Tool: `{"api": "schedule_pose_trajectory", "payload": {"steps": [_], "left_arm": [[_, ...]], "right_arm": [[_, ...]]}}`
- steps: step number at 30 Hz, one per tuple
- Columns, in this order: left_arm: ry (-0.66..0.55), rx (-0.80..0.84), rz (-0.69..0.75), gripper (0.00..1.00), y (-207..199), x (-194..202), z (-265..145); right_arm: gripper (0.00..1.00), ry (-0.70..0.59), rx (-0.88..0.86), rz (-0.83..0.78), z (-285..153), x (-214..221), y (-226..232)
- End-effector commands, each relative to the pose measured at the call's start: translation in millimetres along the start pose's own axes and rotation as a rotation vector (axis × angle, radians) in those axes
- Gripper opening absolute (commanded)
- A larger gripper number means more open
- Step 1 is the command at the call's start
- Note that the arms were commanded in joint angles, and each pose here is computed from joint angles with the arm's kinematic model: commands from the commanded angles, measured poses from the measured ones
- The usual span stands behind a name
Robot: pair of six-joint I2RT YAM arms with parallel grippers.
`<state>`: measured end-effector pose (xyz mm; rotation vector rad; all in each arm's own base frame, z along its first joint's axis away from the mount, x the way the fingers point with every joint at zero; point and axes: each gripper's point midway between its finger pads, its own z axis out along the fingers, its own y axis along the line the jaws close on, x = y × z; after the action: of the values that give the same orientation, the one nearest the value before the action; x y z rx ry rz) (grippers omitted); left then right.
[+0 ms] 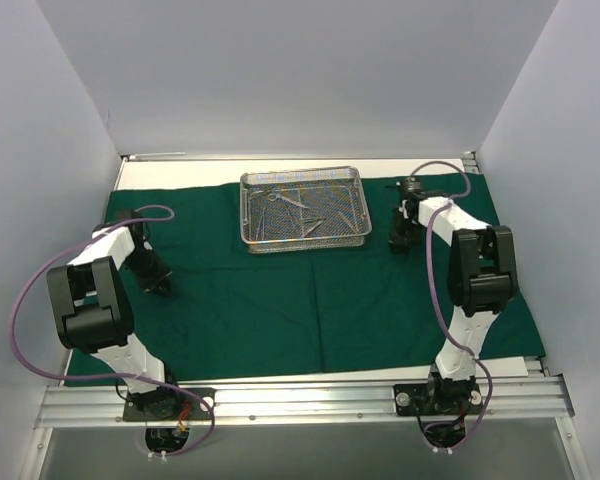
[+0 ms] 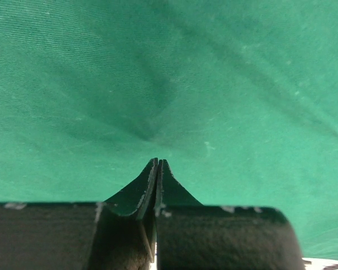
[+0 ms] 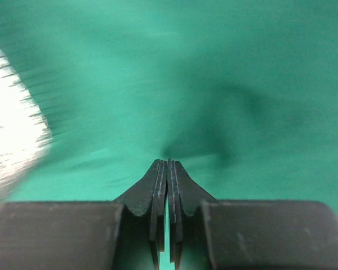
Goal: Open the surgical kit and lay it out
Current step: Smooth out the surgical kit at the center of the board.
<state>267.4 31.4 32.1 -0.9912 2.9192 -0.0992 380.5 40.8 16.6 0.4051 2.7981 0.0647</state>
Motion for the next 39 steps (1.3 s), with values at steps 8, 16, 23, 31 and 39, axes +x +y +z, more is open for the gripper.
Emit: {"api": "schedule_pose_trajectory", "payload": {"steps": [8, 16, 23, 31, 39], "left_arm": [[0.106, -0.025, -0.153, 0.02, 16.6, 0.3, 45.0], [0.106, -0.036, -0.216, 0.02, 29.9, -30.4, 52.9], [0.061, -0.062, -0.177, 0.02, 32.0, -53.2, 48.8], [-0.025, -0.029, -0.093, 0.06, 26.0, -81.9, 14.1], [-0.041, 0.163, -0.058, 0.40, -4.3, -70.1, -16.1]], "right_arm": [[0.00, 0.147, -0.086, 0.037, 21.2, 44.8, 19.5], [0.00, 0.285, -0.098, 0.078, 29.5, 117.9, 9.1], [0.00, 0.277, -0.135, 0.110, 20.5, 123.4, 17.4], [0.00, 0.194, -0.143, 0.070, 9.2, 90.2, 21.0], [0.00, 0.049, -0.116, 0.115, -25.6, 24.3, -5.7]]}}
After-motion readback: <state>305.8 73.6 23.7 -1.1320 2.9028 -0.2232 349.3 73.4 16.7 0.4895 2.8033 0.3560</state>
